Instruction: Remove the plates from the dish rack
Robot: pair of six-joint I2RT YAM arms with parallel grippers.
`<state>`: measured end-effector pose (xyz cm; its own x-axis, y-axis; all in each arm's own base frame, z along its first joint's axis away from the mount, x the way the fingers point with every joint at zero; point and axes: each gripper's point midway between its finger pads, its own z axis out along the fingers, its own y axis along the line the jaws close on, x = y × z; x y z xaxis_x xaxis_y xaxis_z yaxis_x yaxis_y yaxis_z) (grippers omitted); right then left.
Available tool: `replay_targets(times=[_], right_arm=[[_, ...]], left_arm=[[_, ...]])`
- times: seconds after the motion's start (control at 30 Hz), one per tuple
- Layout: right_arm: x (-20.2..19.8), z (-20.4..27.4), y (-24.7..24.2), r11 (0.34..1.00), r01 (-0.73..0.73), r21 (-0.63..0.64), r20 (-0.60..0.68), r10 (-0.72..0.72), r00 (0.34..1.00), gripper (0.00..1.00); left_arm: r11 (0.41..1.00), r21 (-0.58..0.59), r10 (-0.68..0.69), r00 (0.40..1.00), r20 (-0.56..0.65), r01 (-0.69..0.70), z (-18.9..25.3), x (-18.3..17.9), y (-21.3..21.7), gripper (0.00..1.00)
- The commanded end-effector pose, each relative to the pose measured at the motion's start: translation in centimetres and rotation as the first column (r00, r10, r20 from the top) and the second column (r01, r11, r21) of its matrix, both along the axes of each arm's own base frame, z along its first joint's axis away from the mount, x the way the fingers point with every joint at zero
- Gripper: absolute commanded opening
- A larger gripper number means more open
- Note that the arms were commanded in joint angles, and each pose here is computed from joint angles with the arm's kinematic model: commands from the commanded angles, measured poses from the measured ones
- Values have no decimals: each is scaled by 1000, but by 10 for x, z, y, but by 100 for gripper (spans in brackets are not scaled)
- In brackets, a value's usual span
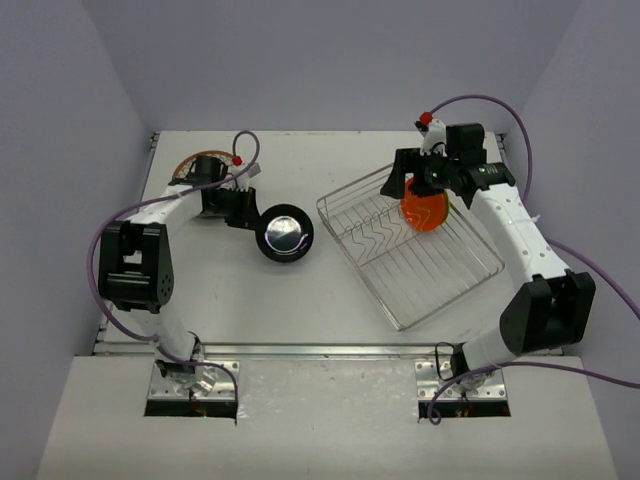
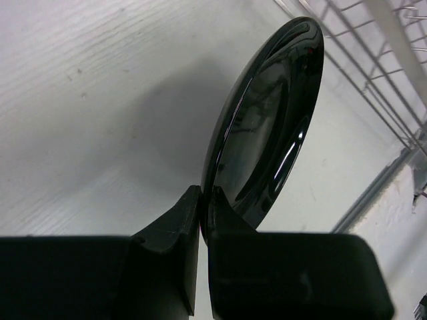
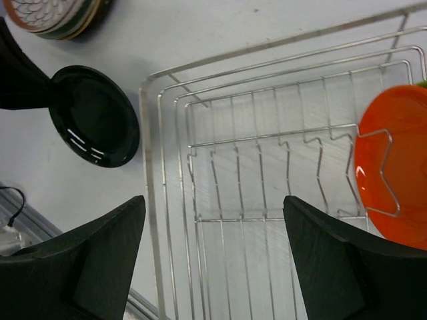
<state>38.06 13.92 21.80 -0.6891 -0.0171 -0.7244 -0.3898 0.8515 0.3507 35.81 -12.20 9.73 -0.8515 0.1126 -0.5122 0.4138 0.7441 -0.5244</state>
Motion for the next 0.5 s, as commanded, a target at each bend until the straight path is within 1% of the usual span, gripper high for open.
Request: replay_targets(times=[0.0,0.1,0.13,0.23,0.33,0.4,0.47], right_arm=[[14,4,-29,996,69,-65,39,-66,997,83],[17,-3,-39,992,86,-92,37,-83,996,83],[19,-6,-42,991,92,-97,32,-89,995,82],[26,-14,-54,985,116,-126,25,-114,993,78],[30,-24,-62,980,130,-149,7,-130,991,74],[31,-30,-66,978,134,-160,-3,-137,991,73],[32,-34,-71,975,142,-172,-9,-146,989,72]], left_arm=[[997,65,29,1000,5,-29,-24,10,12,0],[994,100,46,999,-17,-44,-37,10,17,0],[993,111,54,998,-22,-51,-41,11,19,1],[987,140,79,996,-36,-73,-53,14,24,10],[984,155,92,995,-43,-84,-59,16,26,14],[982,168,102,993,-51,-92,-64,18,28,22],[981,169,106,993,-56,-95,-66,18,29,28]])
